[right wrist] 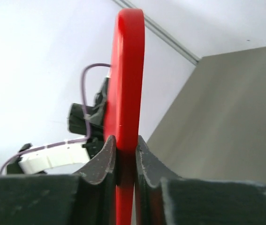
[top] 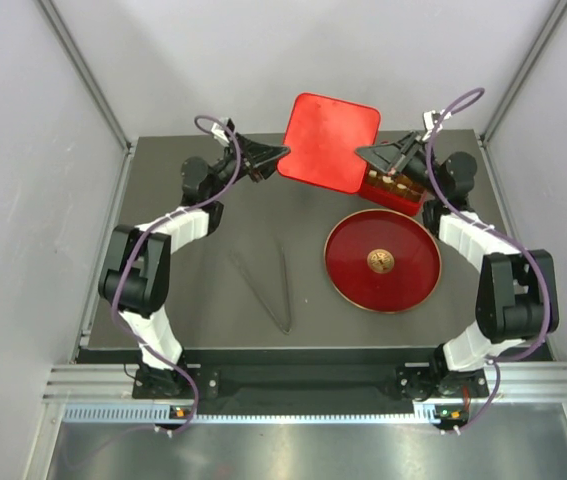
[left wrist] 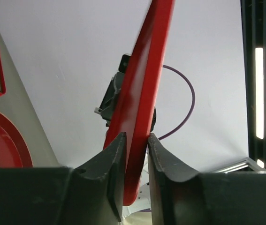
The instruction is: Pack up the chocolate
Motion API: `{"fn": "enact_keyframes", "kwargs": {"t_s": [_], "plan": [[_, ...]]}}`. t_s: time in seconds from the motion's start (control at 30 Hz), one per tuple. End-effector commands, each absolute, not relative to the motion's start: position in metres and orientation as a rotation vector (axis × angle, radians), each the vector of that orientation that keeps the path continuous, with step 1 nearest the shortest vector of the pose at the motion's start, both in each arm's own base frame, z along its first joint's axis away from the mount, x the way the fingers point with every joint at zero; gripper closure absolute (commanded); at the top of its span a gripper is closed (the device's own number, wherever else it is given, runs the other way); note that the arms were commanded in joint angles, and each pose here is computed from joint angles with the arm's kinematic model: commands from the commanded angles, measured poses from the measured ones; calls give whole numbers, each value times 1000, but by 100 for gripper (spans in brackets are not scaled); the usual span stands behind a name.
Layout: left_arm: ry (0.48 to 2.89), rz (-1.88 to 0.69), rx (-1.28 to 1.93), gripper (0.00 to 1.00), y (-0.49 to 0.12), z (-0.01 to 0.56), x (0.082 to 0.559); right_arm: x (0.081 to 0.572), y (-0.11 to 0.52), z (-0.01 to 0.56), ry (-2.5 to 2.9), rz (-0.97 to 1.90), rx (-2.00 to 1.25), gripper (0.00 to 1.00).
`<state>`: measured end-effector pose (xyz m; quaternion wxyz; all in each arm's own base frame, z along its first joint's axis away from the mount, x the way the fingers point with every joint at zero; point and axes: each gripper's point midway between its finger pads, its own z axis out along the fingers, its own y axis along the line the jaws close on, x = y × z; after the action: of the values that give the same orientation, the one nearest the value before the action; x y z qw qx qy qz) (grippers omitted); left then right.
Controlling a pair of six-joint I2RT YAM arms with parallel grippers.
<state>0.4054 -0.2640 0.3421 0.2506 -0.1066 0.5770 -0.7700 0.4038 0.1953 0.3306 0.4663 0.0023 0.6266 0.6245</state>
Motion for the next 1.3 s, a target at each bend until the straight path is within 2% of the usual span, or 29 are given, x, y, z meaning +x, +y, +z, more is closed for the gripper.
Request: {"fn": "enact_keyframes", "kwargs": {"t_s": [0.0,0.1,0.33,0.6,0.83,1.27], "plan": [[1616,-2050,-321,71,-268,320,414,390,180,371,1330,1519,-163,99],[1636,-2038,-342,60,-268,308,417,401,164,369,1336,1508,-118,100],[1733,-1966,-348,51,-271,284,421,436,119,354,1356,1430,8,100],[1911,-1741,-289,50,-268,254,416,502,77,292,1573,1239,227,100],[2017,-1458,-202,49,-254,245,413,534,48,243,1645,1247,370,100],[2057,-1403,-201,49,-248,238,405,549,15,175,1734,1231,537,100]]}}
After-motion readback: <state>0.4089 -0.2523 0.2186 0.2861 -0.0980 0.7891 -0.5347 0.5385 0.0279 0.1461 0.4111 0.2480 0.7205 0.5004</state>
